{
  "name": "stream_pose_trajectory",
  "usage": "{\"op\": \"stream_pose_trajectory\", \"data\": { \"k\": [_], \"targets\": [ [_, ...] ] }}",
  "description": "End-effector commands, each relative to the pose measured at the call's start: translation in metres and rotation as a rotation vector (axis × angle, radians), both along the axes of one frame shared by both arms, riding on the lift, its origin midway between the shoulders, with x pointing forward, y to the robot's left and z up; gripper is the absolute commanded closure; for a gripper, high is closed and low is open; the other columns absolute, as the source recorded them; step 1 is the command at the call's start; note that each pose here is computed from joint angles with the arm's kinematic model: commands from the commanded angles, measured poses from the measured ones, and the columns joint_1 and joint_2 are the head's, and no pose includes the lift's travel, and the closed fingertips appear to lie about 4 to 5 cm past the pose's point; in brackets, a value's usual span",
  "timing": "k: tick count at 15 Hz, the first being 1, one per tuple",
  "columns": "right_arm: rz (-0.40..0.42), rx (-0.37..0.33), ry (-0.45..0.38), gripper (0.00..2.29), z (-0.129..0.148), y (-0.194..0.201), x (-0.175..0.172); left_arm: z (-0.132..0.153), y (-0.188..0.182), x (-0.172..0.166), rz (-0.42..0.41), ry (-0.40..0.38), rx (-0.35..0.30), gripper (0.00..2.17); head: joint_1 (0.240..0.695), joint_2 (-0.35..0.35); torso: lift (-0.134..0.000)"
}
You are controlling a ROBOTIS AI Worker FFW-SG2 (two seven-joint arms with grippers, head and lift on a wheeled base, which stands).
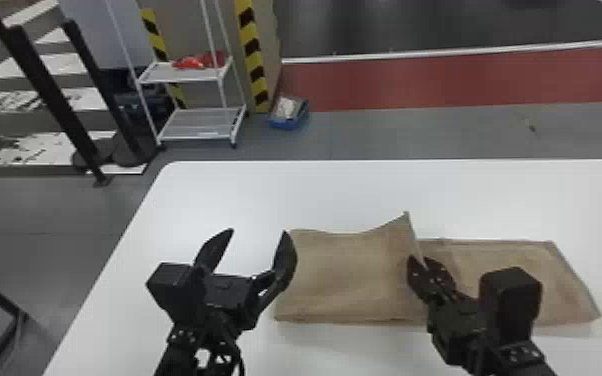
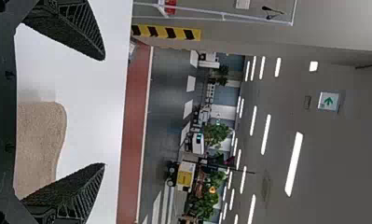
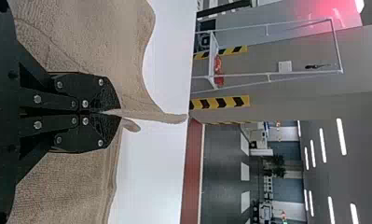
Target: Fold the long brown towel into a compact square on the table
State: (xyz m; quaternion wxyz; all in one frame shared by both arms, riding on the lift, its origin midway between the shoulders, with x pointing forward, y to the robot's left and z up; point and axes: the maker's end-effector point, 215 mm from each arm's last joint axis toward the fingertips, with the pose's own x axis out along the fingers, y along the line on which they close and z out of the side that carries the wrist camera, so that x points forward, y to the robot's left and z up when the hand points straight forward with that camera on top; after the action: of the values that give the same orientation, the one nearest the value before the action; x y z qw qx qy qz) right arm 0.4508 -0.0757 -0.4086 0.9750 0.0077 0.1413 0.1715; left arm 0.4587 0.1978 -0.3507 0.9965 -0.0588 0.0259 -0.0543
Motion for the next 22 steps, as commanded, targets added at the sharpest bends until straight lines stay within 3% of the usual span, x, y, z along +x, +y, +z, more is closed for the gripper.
{"op": "stream_pose_trajectory", "data": {
  "k": [1, 5, 6, 7, 8, 9, 13, 22],
  "targets": [
    [-0.036, 0.008, -0.013, 1.51, 0.009, -0.023, 0.0, -0.002, 0.0, 0.0, 0.0, 0.003, 0.0, 0.07, 0.695, 0.151, -0.112],
    [-0.064, -0.004, 0.06, 1.49, -0.029, -0.041, -0.003, -0.004, -0.004, 0.001, -0.011, 0.006, -0.003, 0.07, 0.695, 0.111, -0.112],
    [-0.064, -0.005, 0.073, 1.24, -0.037, -0.04, -0.004, -0.004, -0.005, 0.0, -0.013, 0.006, -0.005, 0.07, 0.695, 0.103, -0.112],
    [-0.07, -0.004, 0.081, 0.62, -0.042, -0.042, -0.005, -0.005, -0.005, 0.0, -0.013, 0.008, -0.003, 0.07, 0.695, 0.096, -0.112],
    [-0.073, -0.005, 0.082, 0.19, -0.042, -0.043, -0.005, -0.007, -0.005, 0.0, -0.012, 0.012, -0.002, 0.07, 0.695, 0.095, -0.112],
    [-0.076, -0.006, 0.082, 0.07, -0.043, -0.045, -0.006, -0.007, -0.004, 0.0, -0.011, 0.011, -0.002, 0.07, 0.695, 0.094, -0.112],
    [-0.078, 0.01, 0.067, 0.07, -0.032, -0.045, -0.014, -0.009, -0.003, -0.002, -0.011, 0.017, -0.001, 0.07, 0.695, 0.091, -0.112],
    [-0.071, -0.03, 0.126, 0.23, -0.061, -0.046, 0.003, -0.01, -0.005, -0.003, -0.017, 0.018, -0.002, 0.08, 0.695, 0.081, -0.112]
  ]
}}
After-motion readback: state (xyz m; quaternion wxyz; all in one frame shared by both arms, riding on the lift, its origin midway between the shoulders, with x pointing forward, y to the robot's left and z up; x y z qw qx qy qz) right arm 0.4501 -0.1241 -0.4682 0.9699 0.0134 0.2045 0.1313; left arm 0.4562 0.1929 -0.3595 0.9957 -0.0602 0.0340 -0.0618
